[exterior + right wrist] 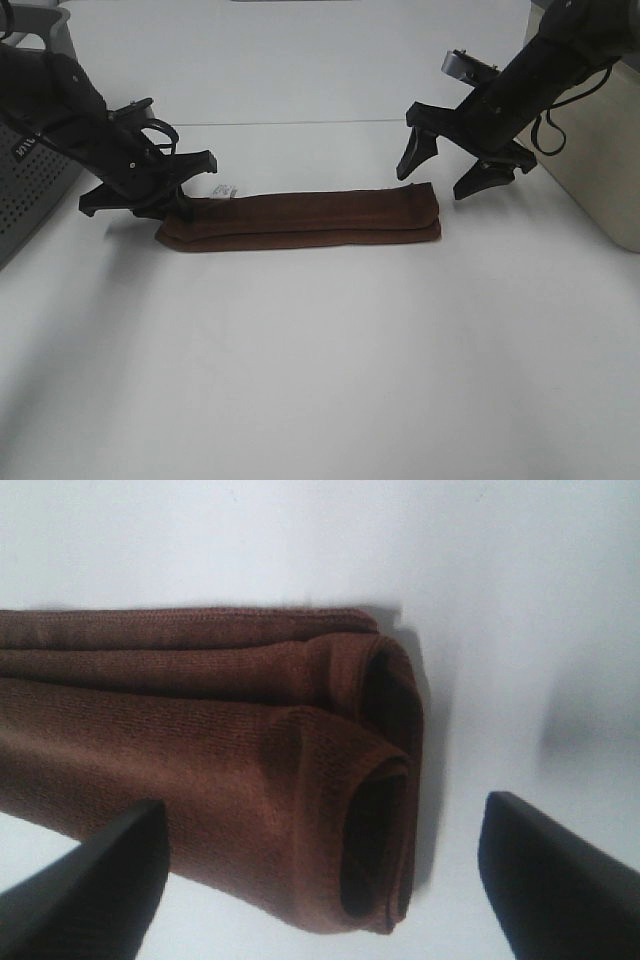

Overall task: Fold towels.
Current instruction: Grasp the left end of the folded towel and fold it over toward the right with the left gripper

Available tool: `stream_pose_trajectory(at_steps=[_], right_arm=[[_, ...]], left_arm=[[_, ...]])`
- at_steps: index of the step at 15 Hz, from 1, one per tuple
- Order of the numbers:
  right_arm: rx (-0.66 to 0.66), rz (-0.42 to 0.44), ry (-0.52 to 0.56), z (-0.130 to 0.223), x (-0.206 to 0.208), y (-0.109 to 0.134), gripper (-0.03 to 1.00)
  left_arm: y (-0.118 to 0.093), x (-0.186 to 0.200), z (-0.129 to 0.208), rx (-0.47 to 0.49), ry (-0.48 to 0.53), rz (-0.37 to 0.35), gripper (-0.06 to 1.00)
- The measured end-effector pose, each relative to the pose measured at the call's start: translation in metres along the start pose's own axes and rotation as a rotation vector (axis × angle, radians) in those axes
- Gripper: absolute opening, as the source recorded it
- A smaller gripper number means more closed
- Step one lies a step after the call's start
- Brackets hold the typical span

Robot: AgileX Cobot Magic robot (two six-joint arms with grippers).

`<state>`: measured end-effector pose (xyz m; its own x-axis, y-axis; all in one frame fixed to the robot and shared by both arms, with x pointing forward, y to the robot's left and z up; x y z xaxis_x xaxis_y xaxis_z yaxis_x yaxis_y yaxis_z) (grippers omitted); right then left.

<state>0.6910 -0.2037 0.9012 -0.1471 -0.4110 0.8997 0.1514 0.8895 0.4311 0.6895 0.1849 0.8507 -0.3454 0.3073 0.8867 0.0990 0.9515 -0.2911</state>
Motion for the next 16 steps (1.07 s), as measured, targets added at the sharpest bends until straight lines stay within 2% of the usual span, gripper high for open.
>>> stream_pose_trajectory(at_steps=[2,5,7,9,10,11,13,16], right_arm=[[0.0,0.0,0.0,0.0,0.0,0.0,0.79],[0.0,0.0,0.003,0.0,0.0,0.0,0.79],[0.0,0.0,0.011,0.001,0.0,0.0,0.79],[0.0,0.001,0.021,0.002,0.0,0.0,0.79],[0.0,0.001,0.041,0.005,0.0,0.0,0.79],[0.0,0.001,0.047,0.005,0.0,0.0,0.79],[0.0,0.002,0.065,0.007,0.0,0.0,0.79],[0.0,0.002,0.078,0.009,0.0,0.0,0.79]], left_arm=[[0.009,0.011,-0.002,-0.038,0.019,-0.026,0.06],[0.023,0.051,-0.014,-0.066,0.024,-0.076,0.06],[0.015,0.07,-0.022,-0.091,0.04,-0.072,0.06],[-0.008,0.085,-0.036,-0.116,0.014,-0.048,0.06],[-0.037,0.091,-0.045,-0.118,-0.025,0.003,0.06],[-0.054,0.091,-0.048,-0.128,-0.039,0.038,0.06],[-0.087,0.082,-0.048,-0.122,-0.041,0.107,0.06],[-0.125,0.056,-0.046,-0.105,-0.018,0.176,0.06]])
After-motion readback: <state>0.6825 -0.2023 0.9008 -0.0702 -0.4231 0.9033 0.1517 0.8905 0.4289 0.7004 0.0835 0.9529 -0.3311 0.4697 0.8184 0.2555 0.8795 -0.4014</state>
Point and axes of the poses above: a point on each arm's last joint axis where the gripper is mounted, x pointing back along that axis away from the gripper, y along the wrist's bending axis when the last joint is at zero, z = x × y, the point moved 2 cm from there along -x, pointing out along that axis toward the gripper, and after that the axes turned 13 degrees about -x, right-handed, at the moved point
